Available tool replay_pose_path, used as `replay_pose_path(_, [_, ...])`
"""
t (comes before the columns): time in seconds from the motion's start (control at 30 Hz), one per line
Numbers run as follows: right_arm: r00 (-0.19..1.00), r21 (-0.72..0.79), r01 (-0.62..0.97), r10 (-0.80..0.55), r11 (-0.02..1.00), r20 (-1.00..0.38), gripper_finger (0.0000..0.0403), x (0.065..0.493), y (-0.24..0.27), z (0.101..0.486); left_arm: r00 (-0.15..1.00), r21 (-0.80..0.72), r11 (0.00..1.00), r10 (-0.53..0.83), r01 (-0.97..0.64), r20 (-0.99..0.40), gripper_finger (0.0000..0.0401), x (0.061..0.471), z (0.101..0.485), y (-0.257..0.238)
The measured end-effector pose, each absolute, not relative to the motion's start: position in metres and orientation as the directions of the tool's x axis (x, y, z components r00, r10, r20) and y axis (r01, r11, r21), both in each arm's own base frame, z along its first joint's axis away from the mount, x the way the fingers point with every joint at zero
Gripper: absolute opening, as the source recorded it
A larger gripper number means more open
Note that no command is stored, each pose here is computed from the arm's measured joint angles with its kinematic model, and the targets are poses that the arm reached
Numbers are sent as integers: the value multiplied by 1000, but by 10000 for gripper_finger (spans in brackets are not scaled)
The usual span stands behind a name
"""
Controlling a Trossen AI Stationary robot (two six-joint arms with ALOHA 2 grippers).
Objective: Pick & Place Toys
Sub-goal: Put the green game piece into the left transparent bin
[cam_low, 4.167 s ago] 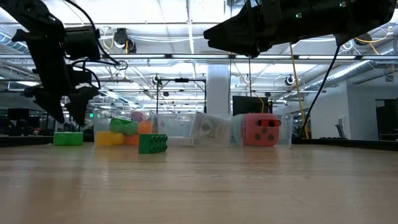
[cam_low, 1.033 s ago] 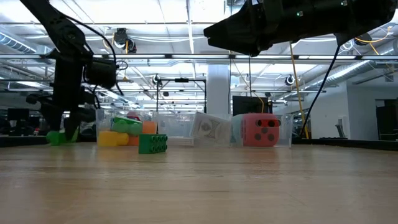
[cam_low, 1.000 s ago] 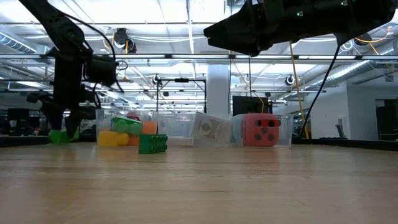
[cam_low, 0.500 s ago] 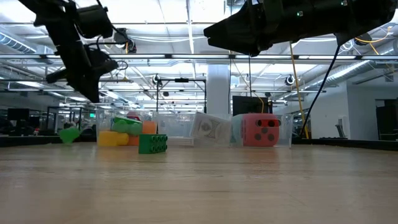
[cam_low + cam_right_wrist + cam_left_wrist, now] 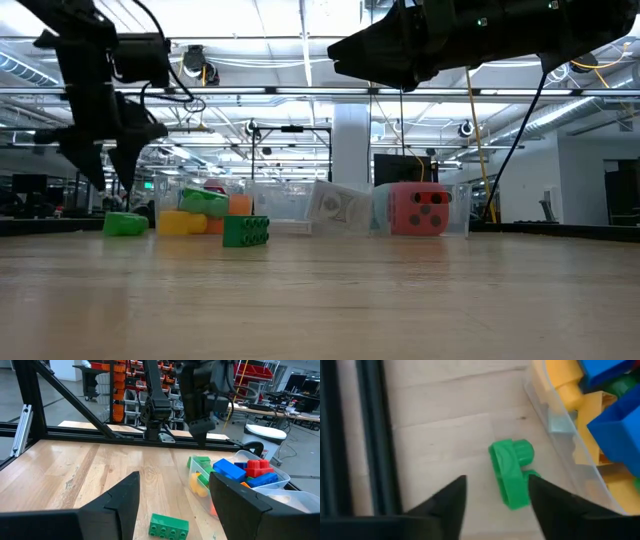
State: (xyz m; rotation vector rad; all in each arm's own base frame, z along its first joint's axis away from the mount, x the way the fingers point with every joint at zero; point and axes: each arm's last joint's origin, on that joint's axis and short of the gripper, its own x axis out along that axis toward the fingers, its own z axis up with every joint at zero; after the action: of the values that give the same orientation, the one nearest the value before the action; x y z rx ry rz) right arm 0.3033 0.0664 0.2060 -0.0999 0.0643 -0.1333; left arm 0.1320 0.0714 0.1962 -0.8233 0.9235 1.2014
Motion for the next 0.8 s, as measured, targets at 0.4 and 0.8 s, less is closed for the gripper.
replay_pose_path(0.4, [989,-106,129,-136,986,-57,208,303,66,206,213,-133,200,465,-971,-859,334,131,150,72])
replay_pose_path(0.8, [989,-106,129,-136,986,-57,208,303,66,206,180,-100,191,467,-976,-866,335,125,117,69])
